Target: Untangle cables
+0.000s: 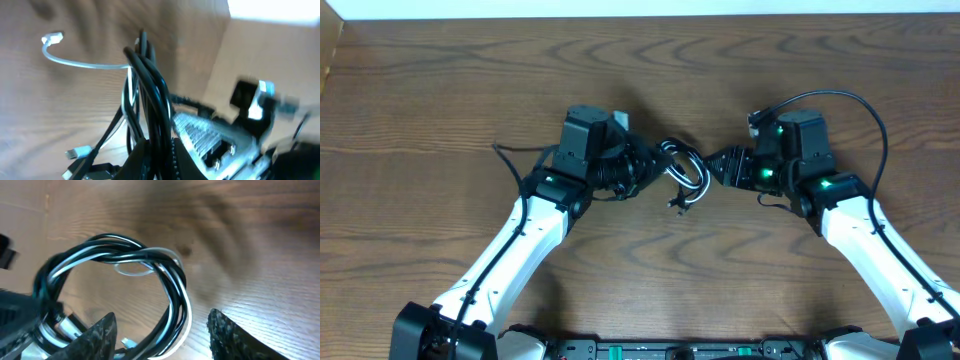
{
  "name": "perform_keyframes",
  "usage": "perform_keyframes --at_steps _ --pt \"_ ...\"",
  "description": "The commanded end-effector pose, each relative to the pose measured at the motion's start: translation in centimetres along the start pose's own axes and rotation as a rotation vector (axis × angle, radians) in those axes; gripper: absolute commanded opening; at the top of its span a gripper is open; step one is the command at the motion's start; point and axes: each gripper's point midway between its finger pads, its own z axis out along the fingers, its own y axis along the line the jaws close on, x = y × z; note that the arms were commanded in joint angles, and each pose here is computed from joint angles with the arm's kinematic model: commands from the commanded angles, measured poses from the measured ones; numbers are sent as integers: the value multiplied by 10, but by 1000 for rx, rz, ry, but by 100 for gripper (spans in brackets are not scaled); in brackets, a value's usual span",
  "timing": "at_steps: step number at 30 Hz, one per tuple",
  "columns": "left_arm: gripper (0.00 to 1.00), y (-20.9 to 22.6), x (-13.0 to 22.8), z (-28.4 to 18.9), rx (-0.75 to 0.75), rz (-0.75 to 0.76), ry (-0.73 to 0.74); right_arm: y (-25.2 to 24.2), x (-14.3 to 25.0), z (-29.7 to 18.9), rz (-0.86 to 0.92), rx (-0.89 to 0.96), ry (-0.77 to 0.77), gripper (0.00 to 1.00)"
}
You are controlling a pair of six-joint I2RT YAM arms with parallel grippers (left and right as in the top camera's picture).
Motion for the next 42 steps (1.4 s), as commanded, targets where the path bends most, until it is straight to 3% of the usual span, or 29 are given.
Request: perform_keyframes --at_steps 1,8,24,30,35,42 --pt "7 -4 -18 -5 12 -391 -104 1 6 0 64 -16 33 54" --pt "7 -3 -24 -7 33 -640 -120 -10 11 3 128 49 37 55" --pt "7 -9 -25 -8 55 -626 -119 16 26 39 167 -20 91 51" --pt "7 -9 -25 -8 54 -626 -116 1 23 43 197 11 89 51" --pt "7 -9 -25 -8 54 -626 -117 -3 4 26 175 -83 80 66" --pt "6 -9 -25 -8 55 -626 -116 -14 4 12 208 -128 121 66"
